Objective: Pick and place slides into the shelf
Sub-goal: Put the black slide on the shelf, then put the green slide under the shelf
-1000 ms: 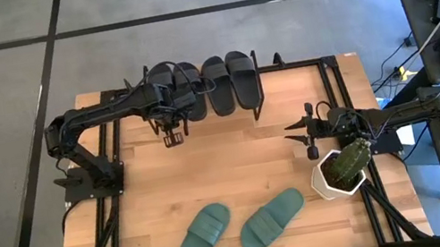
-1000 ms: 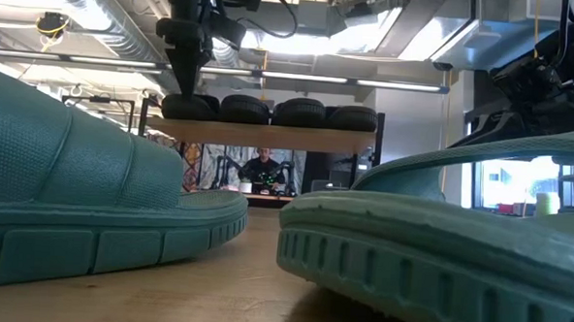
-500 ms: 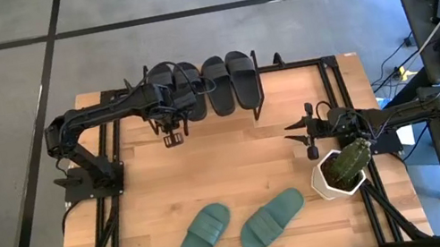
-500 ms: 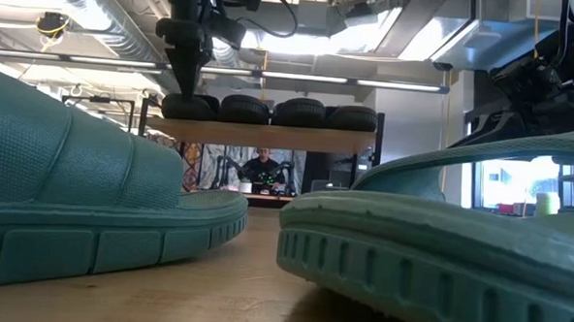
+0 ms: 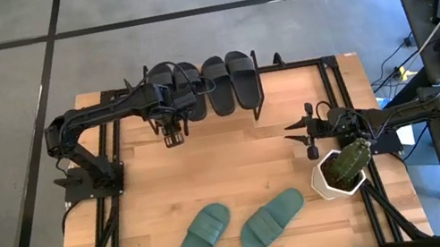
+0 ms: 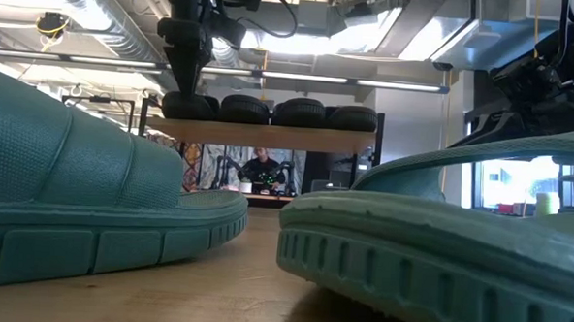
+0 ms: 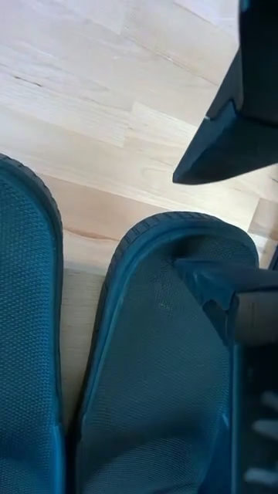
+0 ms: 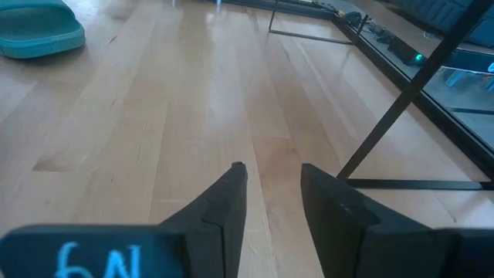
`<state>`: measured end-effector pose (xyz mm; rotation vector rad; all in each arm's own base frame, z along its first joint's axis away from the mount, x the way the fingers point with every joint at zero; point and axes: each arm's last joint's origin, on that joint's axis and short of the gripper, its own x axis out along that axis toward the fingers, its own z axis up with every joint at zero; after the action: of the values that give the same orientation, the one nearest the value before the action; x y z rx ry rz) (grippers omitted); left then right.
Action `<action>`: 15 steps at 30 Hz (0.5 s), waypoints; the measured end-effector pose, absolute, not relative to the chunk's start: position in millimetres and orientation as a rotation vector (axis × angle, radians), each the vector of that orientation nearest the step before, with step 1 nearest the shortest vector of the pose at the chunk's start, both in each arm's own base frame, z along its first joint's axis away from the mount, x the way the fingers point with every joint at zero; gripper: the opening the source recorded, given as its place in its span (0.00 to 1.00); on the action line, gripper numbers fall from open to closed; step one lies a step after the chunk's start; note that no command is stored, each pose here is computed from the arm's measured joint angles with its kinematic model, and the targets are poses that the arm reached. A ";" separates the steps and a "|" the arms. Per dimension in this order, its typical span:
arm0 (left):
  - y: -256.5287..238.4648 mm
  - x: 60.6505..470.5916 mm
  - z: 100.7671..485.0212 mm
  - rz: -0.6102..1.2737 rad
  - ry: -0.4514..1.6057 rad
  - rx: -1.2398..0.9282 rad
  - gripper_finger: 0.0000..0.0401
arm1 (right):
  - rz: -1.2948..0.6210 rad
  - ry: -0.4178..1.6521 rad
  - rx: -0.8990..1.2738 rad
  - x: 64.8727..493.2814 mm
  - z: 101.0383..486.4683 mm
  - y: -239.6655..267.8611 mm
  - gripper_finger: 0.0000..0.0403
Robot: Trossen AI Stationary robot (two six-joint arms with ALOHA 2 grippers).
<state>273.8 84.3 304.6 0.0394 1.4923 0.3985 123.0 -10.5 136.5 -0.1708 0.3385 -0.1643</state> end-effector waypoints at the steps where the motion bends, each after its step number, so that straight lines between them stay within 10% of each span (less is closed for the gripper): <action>1: 84.3 273.8 304.6 0.399 1.492 0.039 0.41 | -0.164 0.339 -0.171 123.0 136.5 -10.5 0.31; 15: 83.1 269.5 353.8 0.412 1.405 0.046 0.48 | -0.164 0.339 -0.171 123.0 136.5 -10.5 0.31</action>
<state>269.5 83.1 353.8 0.0465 1.4047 0.4123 123.0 -10.5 136.5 -0.1708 0.3386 -0.1644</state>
